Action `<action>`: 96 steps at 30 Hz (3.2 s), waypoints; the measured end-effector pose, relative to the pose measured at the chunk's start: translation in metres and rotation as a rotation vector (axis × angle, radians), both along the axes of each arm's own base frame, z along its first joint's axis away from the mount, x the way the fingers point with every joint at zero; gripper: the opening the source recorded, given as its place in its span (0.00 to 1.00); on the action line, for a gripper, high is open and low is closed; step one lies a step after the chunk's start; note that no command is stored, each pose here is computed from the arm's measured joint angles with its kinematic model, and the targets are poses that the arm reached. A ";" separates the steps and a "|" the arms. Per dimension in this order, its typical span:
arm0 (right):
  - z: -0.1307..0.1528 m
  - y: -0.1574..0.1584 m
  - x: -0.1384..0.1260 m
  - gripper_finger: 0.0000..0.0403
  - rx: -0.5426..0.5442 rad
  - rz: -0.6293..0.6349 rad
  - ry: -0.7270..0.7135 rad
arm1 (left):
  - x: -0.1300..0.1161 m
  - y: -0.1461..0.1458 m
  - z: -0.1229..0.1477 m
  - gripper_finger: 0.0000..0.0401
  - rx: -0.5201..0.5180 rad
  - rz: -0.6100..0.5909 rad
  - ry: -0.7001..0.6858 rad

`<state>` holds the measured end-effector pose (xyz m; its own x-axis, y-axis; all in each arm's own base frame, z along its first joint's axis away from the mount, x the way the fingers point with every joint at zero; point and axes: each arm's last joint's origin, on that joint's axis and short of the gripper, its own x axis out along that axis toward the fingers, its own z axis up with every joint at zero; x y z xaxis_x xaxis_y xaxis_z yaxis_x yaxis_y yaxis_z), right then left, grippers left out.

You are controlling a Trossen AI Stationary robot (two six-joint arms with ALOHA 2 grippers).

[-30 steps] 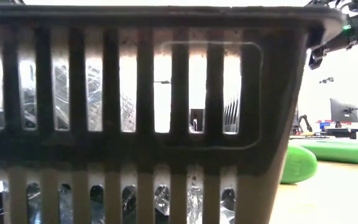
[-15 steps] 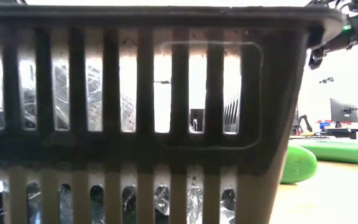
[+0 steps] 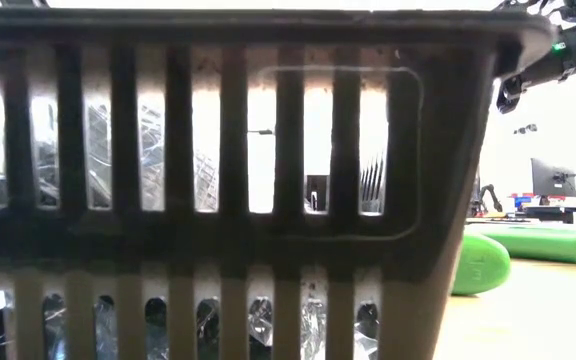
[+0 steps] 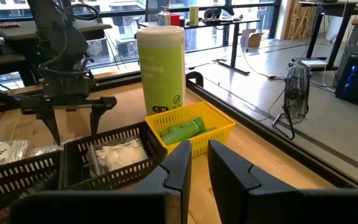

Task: Pick & Place Travel size toiletries
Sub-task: Put the left white vanity pack into the top black basket

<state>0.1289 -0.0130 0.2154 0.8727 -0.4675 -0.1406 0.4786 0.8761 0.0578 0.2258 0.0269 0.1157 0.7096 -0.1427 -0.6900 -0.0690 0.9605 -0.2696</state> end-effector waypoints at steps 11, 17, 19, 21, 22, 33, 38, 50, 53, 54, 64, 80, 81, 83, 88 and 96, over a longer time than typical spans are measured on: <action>0.000 0.000 0.000 0.11 0.000 0.000 0.000 | -0.001 0.000 -0.001 0.50 -0.016 -0.012 0.011; 0.000 0.000 0.000 0.11 0.000 0.000 -0.001 | -0.002 -0.002 -0.002 0.36 -0.051 -0.044 0.014; 0.000 0.000 0.000 0.11 0.000 0.000 -0.001 | -0.002 -0.003 -0.002 0.32 -0.068 -0.057 0.016; 0.000 0.000 0.000 0.11 0.000 0.000 -0.001 | -0.002 -0.003 -0.002 0.28 -0.073 -0.062 0.016; 0.000 0.000 0.000 0.11 0.000 0.000 -0.001 | -0.002 -0.003 -0.002 0.26 -0.075 -0.064 0.017; 0.000 0.000 0.000 0.11 0.000 0.000 -0.001 | -0.003 -0.003 -0.002 0.09 -0.081 -0.070 0.020; 0.000 0.000 0.000 0.11 0.000 0.000 -0.001 | -0.003 -0.004 -0.003 0.01 -0.090 -0.078 0.021; 0.000 0.000 0.000 0.11 0.000 0.000 -0.001 | -0.002 -0.004 0.000 0.00 -0.081 -0.078 0.000; 0.000 0.000 0.000 0.11 0.000 -0.001 -0.001 | 0.002 -0.003 0.005 0.00 -0.077 -0.078 -0.016; 0.000 0.000 0.000 0.11 0.000 0.000 -0.001 | 0.003 -0.003 0.008 0.00 -0.074 -0.079 -0.025; 0.000 0.000 0.000 0.11 0.000 0.000 0.000 | 0.010 -0.001 0.034 0.00 -0.037 -0.103 0.065; 0.000 0.000 0.000 0.11 0.000 0.000 0.005 | 0.006 0.004 0.101 0.00 0.157 -0.053 0.193; 0.000 0.000 0.000 0.11 0.000 0.000 0.005 | 0.006 0.004 0.106 0.00 0.168 -0.049 0.185; -0.001 0.000 0.000 0.11 0.000 0.000 0.009 | 0.008 0.005 0.113 0.00 0.188 -0.038 0.168; -0.002 0.000 0.000 0.11 0.002 0.010 0.024 | 0.014 0.007 0.129 0.00 0.220 -0.002 0.123; -0.005 0.001 -0.001 0.11 0.005 0.025 0.049 | 0.021 0.009 0.154 0.00 0.248 0.025 0.050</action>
<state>0.1284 -0.0124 0.2108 0.8763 -0.4444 -0.1857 0.4585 0.8878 0.0392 0.2469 0.0359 0.2695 0.6750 0.0525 -0.7360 -0.1006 0.9947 -0.0213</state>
